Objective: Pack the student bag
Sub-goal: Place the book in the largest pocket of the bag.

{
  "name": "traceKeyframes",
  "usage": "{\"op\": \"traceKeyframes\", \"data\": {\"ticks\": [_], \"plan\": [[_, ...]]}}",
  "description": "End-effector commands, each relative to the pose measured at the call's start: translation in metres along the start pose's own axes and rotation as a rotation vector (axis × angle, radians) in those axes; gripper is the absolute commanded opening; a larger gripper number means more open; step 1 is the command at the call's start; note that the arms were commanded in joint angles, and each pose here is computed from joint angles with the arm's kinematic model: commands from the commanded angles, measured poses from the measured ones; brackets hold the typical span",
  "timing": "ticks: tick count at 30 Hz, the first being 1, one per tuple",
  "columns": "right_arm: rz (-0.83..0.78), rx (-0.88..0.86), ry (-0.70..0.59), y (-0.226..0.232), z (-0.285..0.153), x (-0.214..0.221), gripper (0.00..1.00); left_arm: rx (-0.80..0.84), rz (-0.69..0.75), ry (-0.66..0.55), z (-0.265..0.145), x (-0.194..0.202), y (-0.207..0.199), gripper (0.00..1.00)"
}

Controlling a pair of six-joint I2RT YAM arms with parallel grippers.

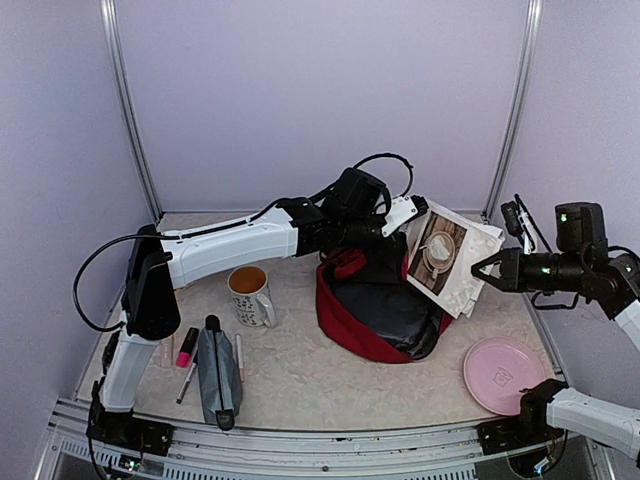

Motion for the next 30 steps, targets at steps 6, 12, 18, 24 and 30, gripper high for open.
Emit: {"op": "traceKeyframes", "data": {"ticks": [6,12,18,24,30], "plan": [[0.023,-0.176,0.033,0.025,-0.014,0.005,0.01,-0.099,-0.098,-0.079,0.012,-0.012,0.038,0.00],[0.016,0.003,0.029,0.014,-0.032,-0.006,0.00,-0.109,-0.098,-0.074,0.009,-0.009,0.045,0.00],[0.052,-0.365,0.072,0.040,-0.010,0.019,0.02,-0.106,-0.115,-0.121,0.000,-0.025,0.050,0.00],[0.116,-0.555,-0.008,0.053,-0.009,0.035,0.00,-0.120,-0.115,-0.125,-0.001,-0.026,0.055,0.00],[0.276,-0.526,0.009,0.034,0.031,0.065,0.00,-0.088,-0.137,-0.193,-0.023,-0.053,0.046,0.00]]}}
Point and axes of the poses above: each gripper's point midway between its finger pads, its own z axis out along the fingers, its own y axis along the line the jaws close on, x = y × z, the point moved 6 cm from there along -z, back along the fingers, and after that the axes turned 15 degrees about -z, right-handed, at the moved point
